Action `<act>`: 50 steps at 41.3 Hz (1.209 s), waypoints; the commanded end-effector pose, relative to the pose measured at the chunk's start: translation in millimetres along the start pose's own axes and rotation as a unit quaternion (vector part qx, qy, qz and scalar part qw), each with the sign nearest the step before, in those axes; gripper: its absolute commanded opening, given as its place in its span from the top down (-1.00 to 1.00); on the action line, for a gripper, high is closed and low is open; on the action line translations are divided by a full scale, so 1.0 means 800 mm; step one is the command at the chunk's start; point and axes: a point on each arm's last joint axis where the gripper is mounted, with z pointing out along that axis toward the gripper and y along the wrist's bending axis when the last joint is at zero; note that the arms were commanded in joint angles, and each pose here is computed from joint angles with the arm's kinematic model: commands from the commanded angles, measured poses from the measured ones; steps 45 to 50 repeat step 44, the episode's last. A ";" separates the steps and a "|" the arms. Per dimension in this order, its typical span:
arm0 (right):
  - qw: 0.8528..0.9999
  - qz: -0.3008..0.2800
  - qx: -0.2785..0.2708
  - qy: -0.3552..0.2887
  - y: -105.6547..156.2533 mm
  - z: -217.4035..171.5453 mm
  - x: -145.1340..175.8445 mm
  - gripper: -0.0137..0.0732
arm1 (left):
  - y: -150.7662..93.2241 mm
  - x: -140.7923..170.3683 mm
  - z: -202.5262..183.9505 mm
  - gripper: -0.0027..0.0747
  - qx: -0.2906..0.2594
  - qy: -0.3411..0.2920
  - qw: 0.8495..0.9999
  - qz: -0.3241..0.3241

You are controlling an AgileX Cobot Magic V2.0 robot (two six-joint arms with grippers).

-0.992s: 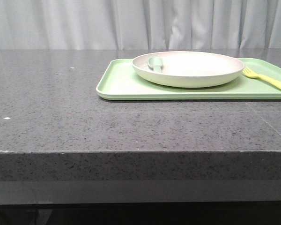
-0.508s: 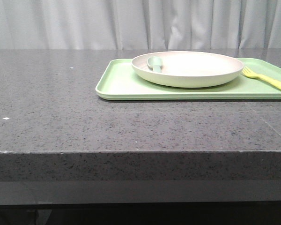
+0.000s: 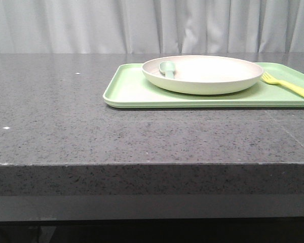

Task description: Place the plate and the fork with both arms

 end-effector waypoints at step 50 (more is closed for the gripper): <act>0.997 -0.008 -0.002 -0.072 0.001 -0.003 -0.017 0.97 | 0.000 -0.010 -0.003 0.98 0.002 -0.051 0.999 -0.004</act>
